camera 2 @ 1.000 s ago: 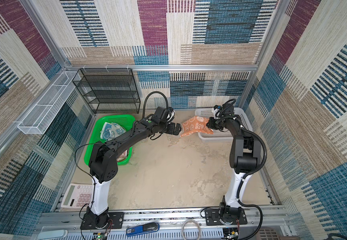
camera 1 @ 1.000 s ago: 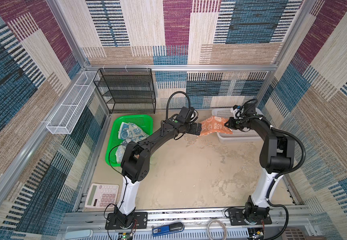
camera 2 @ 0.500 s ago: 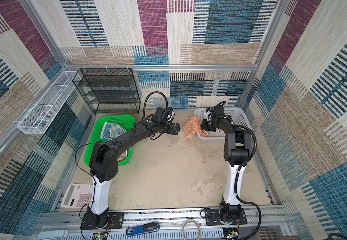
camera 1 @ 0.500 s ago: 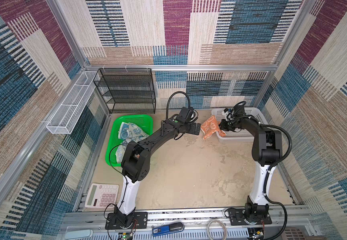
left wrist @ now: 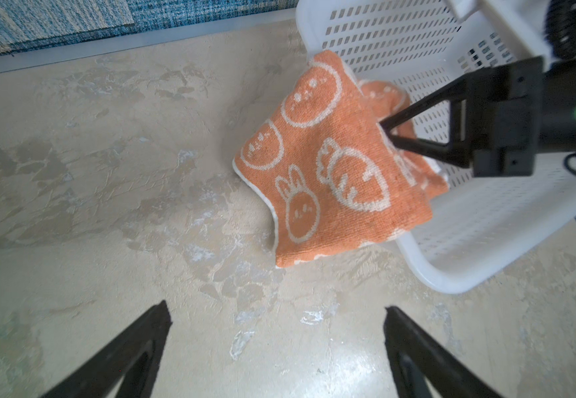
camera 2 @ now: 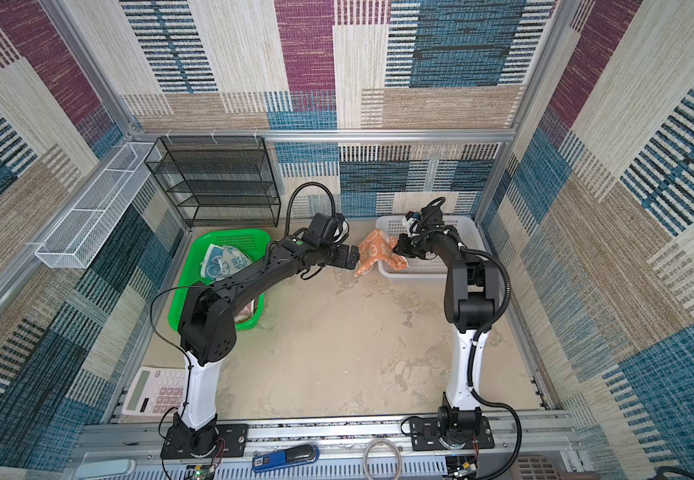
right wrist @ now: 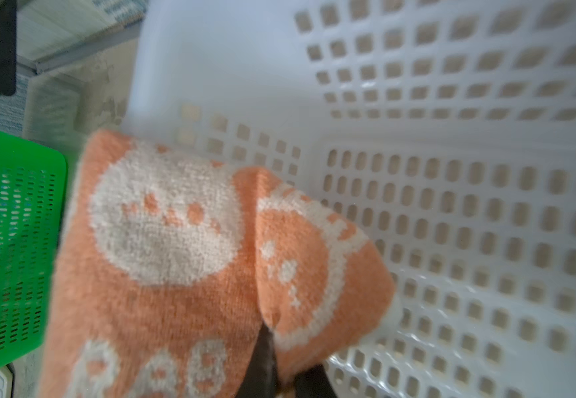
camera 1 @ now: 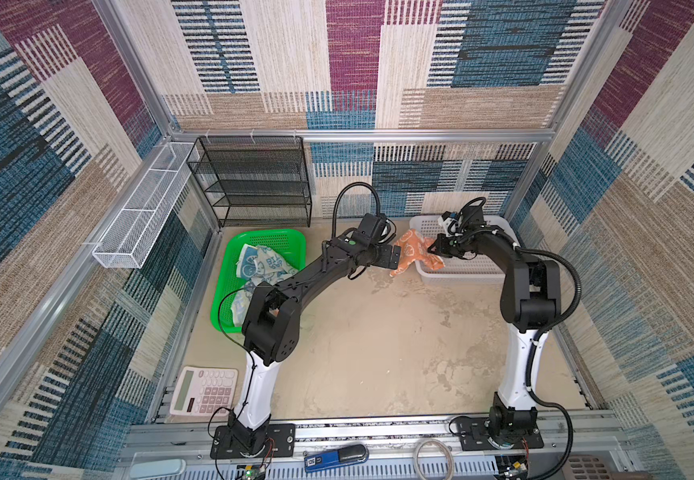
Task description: Fold and stack the towels
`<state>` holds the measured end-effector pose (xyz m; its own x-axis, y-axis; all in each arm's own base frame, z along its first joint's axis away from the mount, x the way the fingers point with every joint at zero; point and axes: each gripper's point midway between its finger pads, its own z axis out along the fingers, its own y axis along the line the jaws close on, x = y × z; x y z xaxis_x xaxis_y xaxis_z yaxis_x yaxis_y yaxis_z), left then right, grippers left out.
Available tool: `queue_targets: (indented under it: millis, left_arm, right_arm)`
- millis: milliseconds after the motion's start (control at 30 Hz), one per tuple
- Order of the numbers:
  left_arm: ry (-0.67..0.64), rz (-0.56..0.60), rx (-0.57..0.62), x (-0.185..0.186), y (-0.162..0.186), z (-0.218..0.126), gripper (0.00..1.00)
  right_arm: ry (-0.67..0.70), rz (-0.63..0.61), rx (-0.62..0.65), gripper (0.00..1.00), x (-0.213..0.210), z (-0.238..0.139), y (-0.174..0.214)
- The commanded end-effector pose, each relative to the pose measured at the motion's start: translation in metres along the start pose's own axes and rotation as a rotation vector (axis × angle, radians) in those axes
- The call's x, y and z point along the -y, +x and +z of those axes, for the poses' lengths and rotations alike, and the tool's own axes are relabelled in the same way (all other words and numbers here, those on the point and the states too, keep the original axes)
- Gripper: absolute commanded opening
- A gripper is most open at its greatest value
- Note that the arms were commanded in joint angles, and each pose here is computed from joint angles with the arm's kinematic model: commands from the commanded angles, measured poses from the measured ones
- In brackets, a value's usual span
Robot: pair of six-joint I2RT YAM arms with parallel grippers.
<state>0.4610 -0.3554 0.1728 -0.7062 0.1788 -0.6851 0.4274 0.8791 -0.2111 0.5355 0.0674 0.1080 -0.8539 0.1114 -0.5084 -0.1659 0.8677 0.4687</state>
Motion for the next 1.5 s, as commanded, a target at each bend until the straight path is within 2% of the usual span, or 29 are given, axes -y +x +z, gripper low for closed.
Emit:
queue_targets:
  millis: [0, 133, 333, 567, 800, 1100, 1233, 1467]
  left_arm:
    - [0.005, 0.019, 0.008, 0.002, -0.004, 0.000, 0.99]
    - [0.008, 0.020, 0.001, 0.003, -0.004, 0.004, 0.99]
    - [0.001, 0.026, -0.005, 0.001, -0.003, 0.006, 0.99]
    - [-0.001, 0.023, -0.011, 0.001, -0.003, 0.010, 0.99]
    - [-0.018, 0.019, -0.007, -0.001, -0.004, 0.007, 0.99]
    - [-0.073, 0.015, 0.010, -0.019, -0.003, -0.010, 0.99]
    - [-0.065, 0.006, 0.003, -0.020, 0.000, -0.011, 0.99]
    - [-0.040, -0.018, -0.009, -0.015, 0.002, -0.004, 0.99]
  right_arm:
    - [0.013, -0.016, 0.038, 0.00, 0.011, -0.021, -0.008]
    - [0.051, -0.015, 0.039, 0.00, 0.033, -0.031, -0.003]
    - [0.146, -0.040, 0.008, 0.00, 0.060, -0.027, -0.001]
    - [0.184, -0.021, -0.049, 0.00, 0.075, -0.005, 0.007]
    - [0.100, -0.065, -0.093, 0.00, 0.027, 0.037, 0.020]
    - [-0.062, -0.103, -0.116, 0.00, -0.059, 0.077, 0.020]
    - [-0.085, -0.094, -0.071, 0.00, -0.073, 0.064, 0.000]
    - [-0.131, -0.081, 0.047, 0.00, -0.070, 0.004, -0.032]
